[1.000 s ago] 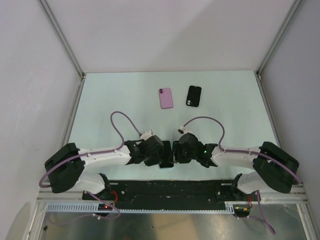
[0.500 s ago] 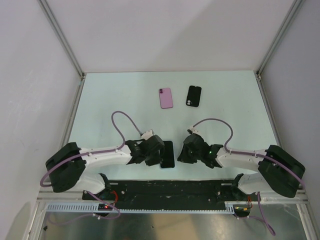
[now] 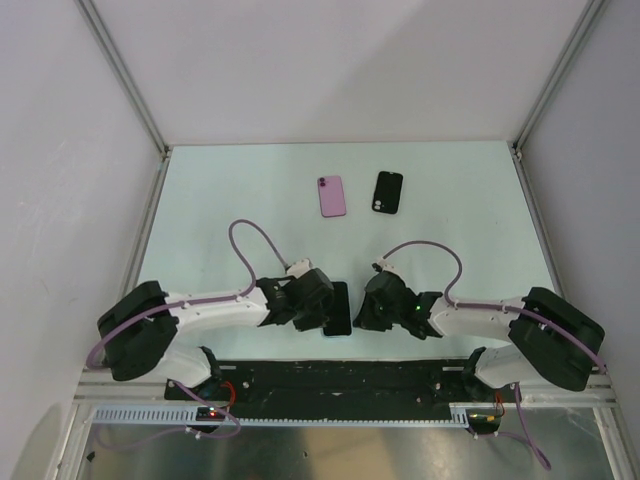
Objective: Put the phone into the phone case
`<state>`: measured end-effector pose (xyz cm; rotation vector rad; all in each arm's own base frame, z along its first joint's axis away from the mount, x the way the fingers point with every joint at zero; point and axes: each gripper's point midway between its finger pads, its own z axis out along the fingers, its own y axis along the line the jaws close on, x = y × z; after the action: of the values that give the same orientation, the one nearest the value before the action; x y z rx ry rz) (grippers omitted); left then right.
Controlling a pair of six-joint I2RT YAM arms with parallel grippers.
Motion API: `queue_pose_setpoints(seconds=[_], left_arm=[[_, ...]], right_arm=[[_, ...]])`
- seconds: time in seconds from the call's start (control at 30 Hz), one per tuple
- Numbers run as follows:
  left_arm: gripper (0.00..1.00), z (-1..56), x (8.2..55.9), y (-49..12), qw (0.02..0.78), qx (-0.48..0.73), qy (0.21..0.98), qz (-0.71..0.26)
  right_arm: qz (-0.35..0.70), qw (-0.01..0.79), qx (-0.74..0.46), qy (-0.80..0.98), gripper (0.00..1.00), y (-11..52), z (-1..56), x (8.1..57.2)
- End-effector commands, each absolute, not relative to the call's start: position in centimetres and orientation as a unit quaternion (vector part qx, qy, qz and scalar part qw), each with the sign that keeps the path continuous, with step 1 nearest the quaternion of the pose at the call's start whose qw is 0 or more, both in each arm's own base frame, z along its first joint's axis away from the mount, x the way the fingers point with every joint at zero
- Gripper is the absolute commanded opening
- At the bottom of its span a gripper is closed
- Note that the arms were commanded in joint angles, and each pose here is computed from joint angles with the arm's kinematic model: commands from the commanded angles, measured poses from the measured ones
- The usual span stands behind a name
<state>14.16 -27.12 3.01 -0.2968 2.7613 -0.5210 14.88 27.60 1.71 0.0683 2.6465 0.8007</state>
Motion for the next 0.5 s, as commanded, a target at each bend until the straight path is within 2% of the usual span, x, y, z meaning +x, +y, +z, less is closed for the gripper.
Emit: queue_pose_setpoints(seconds=[0.0,0.47], left_arm=[[0.00,3.6,13.8,-29.4,0.146,-0.085,0.964,-0.206],[0.00,0.2,12.3,-30.1,0.110,-0.073,0.974,-0.183]], right_arm=[[0.299,0.157,0.009,0.941,0.00,29.3,0.9,13.5],[0.285,0.150,0.008,0.947,0.00,29.2,0.0,13.4]])
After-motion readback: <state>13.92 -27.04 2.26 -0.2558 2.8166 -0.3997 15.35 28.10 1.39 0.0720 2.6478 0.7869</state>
